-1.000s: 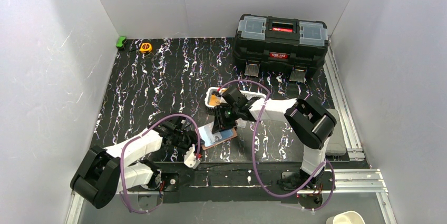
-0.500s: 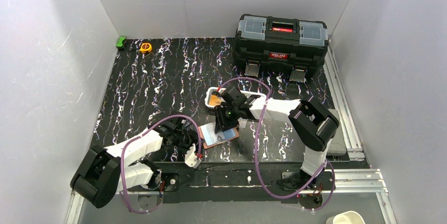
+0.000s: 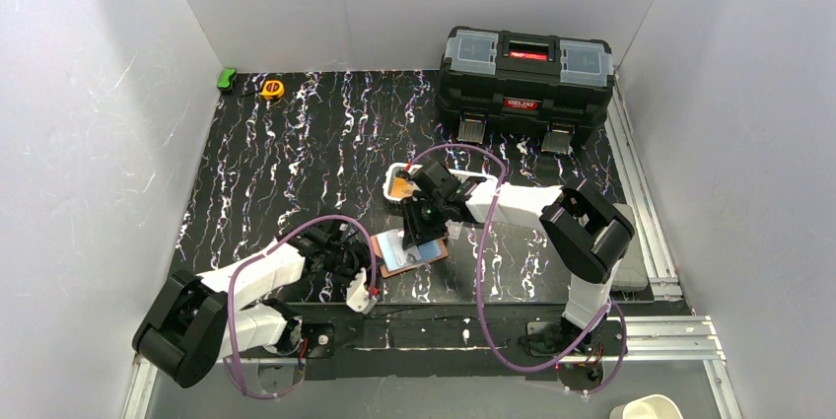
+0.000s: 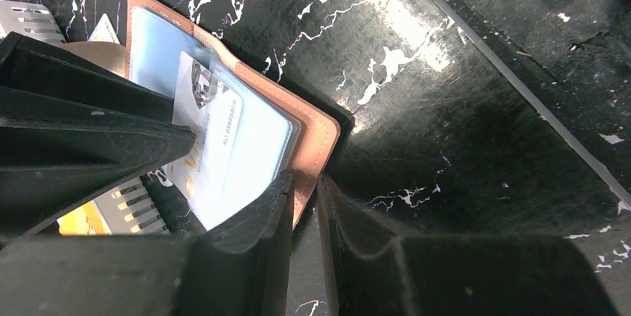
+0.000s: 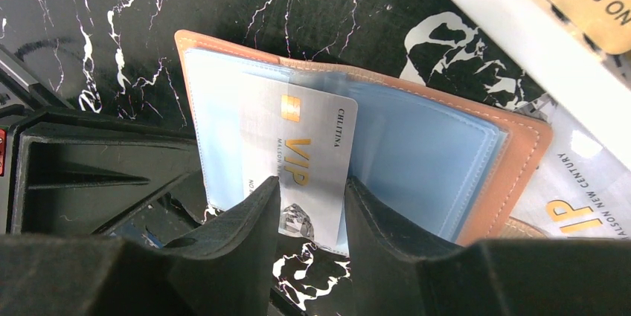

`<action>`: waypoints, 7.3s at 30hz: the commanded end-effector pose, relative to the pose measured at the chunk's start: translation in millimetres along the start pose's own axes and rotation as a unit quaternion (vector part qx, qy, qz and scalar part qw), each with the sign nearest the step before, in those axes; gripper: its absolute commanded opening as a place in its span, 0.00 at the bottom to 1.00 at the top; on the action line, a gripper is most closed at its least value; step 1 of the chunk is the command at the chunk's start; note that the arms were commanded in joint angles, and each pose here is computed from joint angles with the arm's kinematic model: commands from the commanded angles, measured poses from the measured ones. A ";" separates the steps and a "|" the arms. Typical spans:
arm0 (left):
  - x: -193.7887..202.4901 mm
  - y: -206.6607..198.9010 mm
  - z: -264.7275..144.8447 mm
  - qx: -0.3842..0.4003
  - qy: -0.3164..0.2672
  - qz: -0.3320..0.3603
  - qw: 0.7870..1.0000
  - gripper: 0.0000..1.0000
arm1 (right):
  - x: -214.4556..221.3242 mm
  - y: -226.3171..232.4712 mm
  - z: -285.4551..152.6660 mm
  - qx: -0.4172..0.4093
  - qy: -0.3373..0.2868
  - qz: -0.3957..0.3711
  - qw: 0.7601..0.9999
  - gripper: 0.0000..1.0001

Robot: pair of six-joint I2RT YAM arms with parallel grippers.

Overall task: Put the credit cards into the card holder
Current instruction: Insert the credit card into the card holder, then pick up the credit card from the storage box.

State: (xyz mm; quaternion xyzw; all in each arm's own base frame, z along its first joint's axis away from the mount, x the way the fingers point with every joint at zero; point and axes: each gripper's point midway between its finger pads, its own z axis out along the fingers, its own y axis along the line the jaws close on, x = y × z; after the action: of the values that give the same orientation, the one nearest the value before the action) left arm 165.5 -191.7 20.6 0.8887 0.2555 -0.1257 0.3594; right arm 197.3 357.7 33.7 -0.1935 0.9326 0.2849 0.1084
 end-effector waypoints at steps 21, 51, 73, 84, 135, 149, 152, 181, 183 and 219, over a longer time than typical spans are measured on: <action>-13.9 -20.5 2.5 0.023 -0.033 -0.026 0.999 0.04 | 6.4 41.2 7.6 -0.044 0.004 -0.064 0.997 0.47; -7.0 -19.2 -9.1 -0.007 -0.015 -0.039 0.999 0.00 | 14.5 85.6 15.7 -0.179 0.030 -0.092 0.979 0.52; 36.9 95.0 -95.0 -0.194 0.066 -0.348 0.915 0.12 | -144.0 -55.7 -141.3 0.137 -0.189 -0.019 0.972 0.38; 96.8 160.2 -128.0 -0.265 0.058 -0.514 0.814 0.15 | -211.6 -50.8 -93.0 0.107 -0.204 -0.044 0.972 0.45; 84.3 135.3 -140.3 -0.230 0.070 -0.576 0.782 0.28 | -118.8 -86.3 -44.8 0.131 -0.137 -0.037 0.981 0.50; 85.6 133.9 -139.6 -0.228 0.073 -0.571 0.785 0.28 | -155.1 -41.2 -76.8 0.072 -0.190 -0.037 0.979 0.42; 85.6 133.8 -139.2 -0.228 0.072 -0.572 0.784 0.28 | -148.6 -24.4 -64.6 0.054 -0.177 -0.045 0.982 0.43; 76.3 212.6 -129.7 -0.280 0.024 -0.364 0.888 0.18 | -151.2 -35.3 -128.1 -0.021 -0.254 0.087 0.963 0.52; 57.4 209.6 -132.2 -0.275 0.007 -0.314 0.909 0.27 | -158.8 -42.9 -143.4 -0.117 -0.263 0.181 0.940 0.33; 62.3 200.8 -64.6 -0.207 -0.028 -0.141 0.968 0.53 | -132.1 -39.0 -65.3 -0.053 -0.151 0.151 0.975 0.73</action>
State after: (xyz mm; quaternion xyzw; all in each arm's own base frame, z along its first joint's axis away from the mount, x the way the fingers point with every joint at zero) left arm 314.8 -231.6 144.5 0.7608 0.3925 -0.1409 0.4972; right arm 328.9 322.6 125.8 -0.0178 0.9023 0.3751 0.2116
